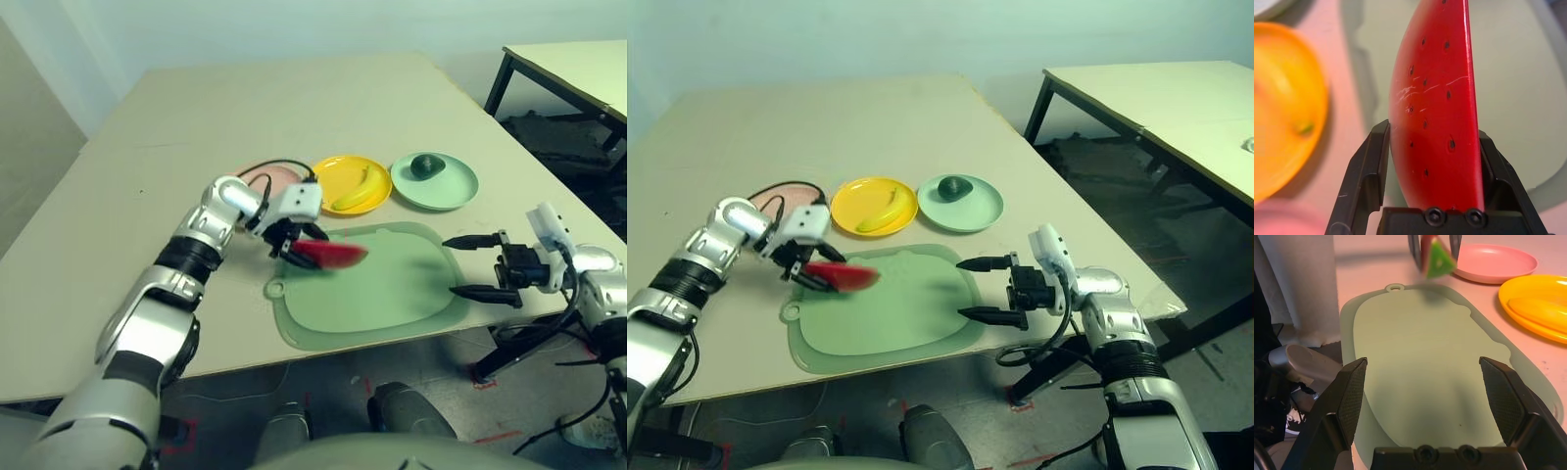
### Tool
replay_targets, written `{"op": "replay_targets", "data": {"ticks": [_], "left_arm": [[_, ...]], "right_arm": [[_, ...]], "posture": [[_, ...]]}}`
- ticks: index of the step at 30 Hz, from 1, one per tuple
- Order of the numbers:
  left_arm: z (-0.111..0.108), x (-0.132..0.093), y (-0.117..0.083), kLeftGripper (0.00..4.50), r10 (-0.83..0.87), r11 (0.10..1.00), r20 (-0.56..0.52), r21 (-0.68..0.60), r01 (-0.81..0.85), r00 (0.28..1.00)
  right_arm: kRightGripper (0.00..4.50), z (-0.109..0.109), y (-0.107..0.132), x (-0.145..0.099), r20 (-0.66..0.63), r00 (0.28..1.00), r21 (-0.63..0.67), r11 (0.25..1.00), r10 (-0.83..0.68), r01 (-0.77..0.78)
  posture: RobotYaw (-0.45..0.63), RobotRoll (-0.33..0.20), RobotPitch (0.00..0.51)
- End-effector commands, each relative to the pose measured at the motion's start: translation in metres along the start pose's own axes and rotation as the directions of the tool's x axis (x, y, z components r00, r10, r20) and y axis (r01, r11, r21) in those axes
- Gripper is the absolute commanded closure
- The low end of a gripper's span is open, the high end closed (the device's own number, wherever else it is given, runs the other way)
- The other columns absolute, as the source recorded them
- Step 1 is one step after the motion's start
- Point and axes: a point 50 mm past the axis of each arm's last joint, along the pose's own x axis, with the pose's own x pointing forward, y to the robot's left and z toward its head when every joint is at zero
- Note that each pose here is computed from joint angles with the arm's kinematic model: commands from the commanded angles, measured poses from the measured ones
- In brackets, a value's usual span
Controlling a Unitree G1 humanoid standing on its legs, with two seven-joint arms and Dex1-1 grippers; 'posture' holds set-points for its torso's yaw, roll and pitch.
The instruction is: Place the fruits into color-matched plates.
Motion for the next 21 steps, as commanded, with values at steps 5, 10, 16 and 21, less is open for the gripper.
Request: {"op": "replay_targets", "data": {"ticks": [5,10,16,21], "left_arm": [[-0.013,-0.028,0.011,2.06,0.129,0.991,-0.044,-0.042,-0.131,0.991],[-0.025,-0.058,0.025,2.06,0.336,0.934,-0.135,-0.083,-0.348,0.932],[-0.043,-0.071,0.026,2.06,0.460,0.860,-0.242,-0.117,-0.497,0.854],[-0.059,-0.071,0.021,2.06,0.497,0.816,-0.308,-0.153,-0.558,0.811]], "right_arm": [[0.00,0.003,-0.004,0.002,0.006,1.000,-0.009,1.000,-0.005,0.005],[0.00,0.010,-0.009,0.003,0.096,0.993,0.026,0.998,-0.065,0.063],[0.00,0.011,-0.006,0.002,0.105,0.991,0.035,0.996,-0.080,0.076],[0.00,0.011,-0.002,0.001,0.103,0.991,0.038,0.996,-0.086,0.082]], "posture": [[-0.25,0.000,0.000],[-0.25,0.000,0.000],[-0.26,0.000,0.000],[-0.27,0.000,0.000]]}}
